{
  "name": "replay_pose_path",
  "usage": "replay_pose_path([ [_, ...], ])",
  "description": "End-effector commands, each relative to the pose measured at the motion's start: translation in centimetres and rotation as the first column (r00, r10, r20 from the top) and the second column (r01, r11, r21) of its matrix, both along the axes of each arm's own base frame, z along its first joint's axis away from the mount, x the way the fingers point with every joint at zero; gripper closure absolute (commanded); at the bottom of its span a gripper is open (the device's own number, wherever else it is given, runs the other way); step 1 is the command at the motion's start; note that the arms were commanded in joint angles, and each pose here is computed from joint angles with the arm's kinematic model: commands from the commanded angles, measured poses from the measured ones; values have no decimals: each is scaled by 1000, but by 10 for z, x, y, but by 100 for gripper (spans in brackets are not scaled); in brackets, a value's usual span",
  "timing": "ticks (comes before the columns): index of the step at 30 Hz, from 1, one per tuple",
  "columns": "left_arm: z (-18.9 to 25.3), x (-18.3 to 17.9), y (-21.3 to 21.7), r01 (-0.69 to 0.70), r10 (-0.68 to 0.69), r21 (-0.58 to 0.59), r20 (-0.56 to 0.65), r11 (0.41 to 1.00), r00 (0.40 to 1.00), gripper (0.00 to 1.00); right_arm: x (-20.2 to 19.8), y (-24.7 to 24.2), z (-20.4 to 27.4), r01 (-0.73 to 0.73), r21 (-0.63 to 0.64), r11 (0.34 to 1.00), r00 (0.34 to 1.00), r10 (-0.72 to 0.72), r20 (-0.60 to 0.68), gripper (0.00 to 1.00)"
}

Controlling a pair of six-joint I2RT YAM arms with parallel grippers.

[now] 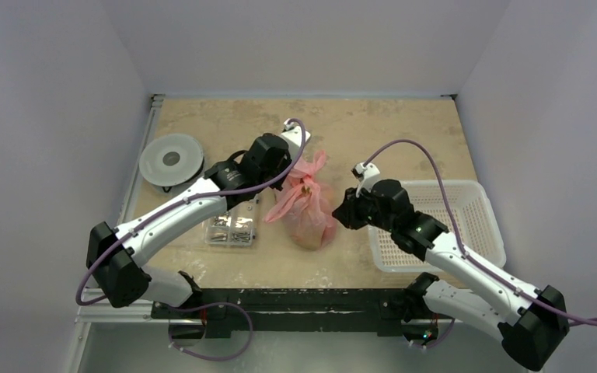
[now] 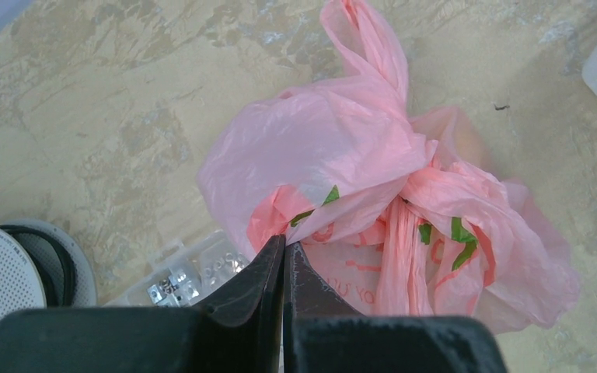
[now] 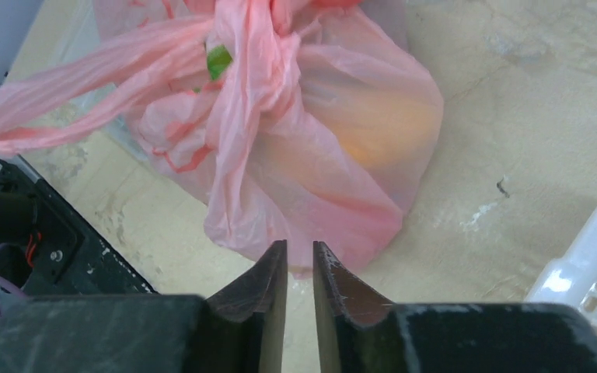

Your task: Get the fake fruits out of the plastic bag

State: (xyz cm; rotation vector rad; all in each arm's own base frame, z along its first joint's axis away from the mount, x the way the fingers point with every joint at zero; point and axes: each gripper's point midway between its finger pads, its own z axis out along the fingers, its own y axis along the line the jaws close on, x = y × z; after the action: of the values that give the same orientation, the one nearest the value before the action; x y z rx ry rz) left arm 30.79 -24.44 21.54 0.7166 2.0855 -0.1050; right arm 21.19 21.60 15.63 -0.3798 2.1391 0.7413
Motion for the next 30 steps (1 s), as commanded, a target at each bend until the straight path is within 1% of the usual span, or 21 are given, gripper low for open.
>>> replay_pose_path([
  [1,23,-5,-14,75,-72,-92,38,993,997,100,25,17,51,-3,44,999,996,0,88,75],
  [3,21,-7,-17,93,-90,-100,31,991,995,100,36,27,59,-16,37,999,995,13,99,68],
  [6,20,-8,-19,105,-103,-100,24,990,994,100,55,45,69,-35,31,999,993,32,116,62],
  [12,20,-9,-23,121,-120,-104,17,987,993,100,82,59,69,-27,-22,999,985,30,168,53],
  [15,23,-11,-23,126,-125,-113,18,986,992,100,86,65,65,-32,-23,999,985,35,171,52],
  [20,25,-12,-24,132,-131,-120,18,984,991,100,92,73,47,-16,-51,999,988,24,155,53],
  [21,25,-12,-25,133,-132,-121,17,984,991,100,92,74,45,-11,-56,998,988,20,155,56],
  [23,24,-11,-23,126,-124,-119,19,985,992,100,92,73,45,-4,-58,998,987,13,160,70],
  [25,26,-7,-17,89,-86,-104,32,991,996,100,92,67,45,17,-69,997,986,-5,168,92],
  [26,27,-5,-12,63,-59,-97,42,993,997,100,90,61,46,29,-76,997,985,-16,173,99],
  [28,31,0,0,-10,16,-97,68,995,998,100,84,49,49,58,-80,995,982,-42,185,100],
  [30,39,1,9,-50,62,-131,96,990,993,100,74,44,54,51,-43,998,980,-42,195,100],
])
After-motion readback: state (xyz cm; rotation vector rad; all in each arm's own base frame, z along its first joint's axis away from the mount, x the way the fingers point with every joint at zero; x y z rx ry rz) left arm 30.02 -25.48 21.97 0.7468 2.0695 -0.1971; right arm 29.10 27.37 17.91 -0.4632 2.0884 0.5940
